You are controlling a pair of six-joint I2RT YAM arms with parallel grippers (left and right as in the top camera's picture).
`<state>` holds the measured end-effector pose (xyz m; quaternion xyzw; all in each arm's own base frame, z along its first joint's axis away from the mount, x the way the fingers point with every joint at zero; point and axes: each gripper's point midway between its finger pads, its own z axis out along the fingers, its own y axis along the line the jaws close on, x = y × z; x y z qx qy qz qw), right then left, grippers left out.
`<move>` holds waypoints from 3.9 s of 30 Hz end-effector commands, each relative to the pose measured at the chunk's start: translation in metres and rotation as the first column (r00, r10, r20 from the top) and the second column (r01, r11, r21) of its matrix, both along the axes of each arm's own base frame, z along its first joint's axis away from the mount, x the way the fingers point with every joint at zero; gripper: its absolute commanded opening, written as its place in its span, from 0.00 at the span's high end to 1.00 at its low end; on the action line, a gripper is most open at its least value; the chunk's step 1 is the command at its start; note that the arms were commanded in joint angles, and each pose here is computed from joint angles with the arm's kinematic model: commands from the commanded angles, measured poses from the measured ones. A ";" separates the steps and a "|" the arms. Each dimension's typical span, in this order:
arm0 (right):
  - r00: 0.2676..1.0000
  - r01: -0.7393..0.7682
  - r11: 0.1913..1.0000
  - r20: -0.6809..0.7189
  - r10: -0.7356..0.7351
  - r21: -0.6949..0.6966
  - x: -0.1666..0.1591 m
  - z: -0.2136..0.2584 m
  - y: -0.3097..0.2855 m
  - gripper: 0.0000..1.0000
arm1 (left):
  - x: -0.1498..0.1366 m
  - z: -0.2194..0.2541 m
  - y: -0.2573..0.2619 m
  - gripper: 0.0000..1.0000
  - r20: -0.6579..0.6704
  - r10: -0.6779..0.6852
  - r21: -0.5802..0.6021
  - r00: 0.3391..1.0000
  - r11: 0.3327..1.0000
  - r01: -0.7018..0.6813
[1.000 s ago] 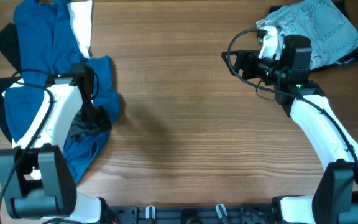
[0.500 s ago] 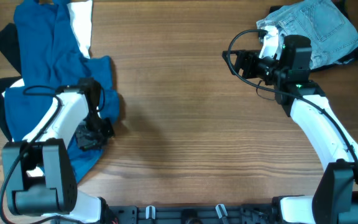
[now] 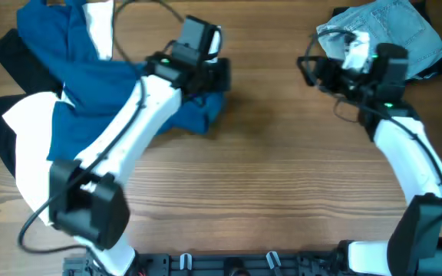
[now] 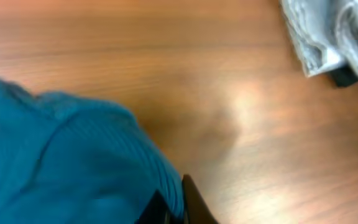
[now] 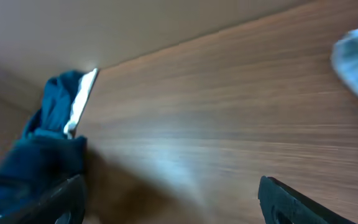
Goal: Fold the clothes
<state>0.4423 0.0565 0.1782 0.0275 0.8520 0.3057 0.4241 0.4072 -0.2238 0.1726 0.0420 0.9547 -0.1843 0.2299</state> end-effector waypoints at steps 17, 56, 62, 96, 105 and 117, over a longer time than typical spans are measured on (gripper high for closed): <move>0.979 0.187 0.973 0.061 -0.197 0.138 -0.001 0.034 -0.110 0.11 | -0.017 0.038 -0.221 0.00 0.405 -0.297 -0.327 0.865 0.837 0.440; 0.994 0.036 0.999 -0.101 -0.038 -0.024 -0.013 -0.017 -0.021 0.10 | -0.053 -0.103 0.440 0.00 -0.093 0.814 0.349 0.574 0.566 -0.747; 0.917 0.207 0.927 -0.269 -0.295 -0.313 -0.029 -0.074 -0.055 0.15 | -0.035 0.006 0.369 0.00 -0.082 0.684 -0.003 0.724 0.727 -0.687; 0.987 0.113 0.981 -0.094 -0.129 -0.160 0.083 0.003 -0.028 0.00 | 0.006 -0.022 0.243 0.00 -0.076 0.415 0.085 0.907 0.909 -0.409; 0.916 -0.157 0.916 -0.402 -0.005 -0.369 0.011 -0.091 0.078 0.07 | 0.035 -0.068 0.249 0.00 -0.095 0.421 0.101 0.902 0.906 -0.412; 0.730 -0.265 0.898 -0.681 -0.052 -0.352 -0.047 -0.199 0.112 0.23 | 0.074 -0.068 0.288 0.00 0.054 0.517 0.088 0.854 0.850 -0.520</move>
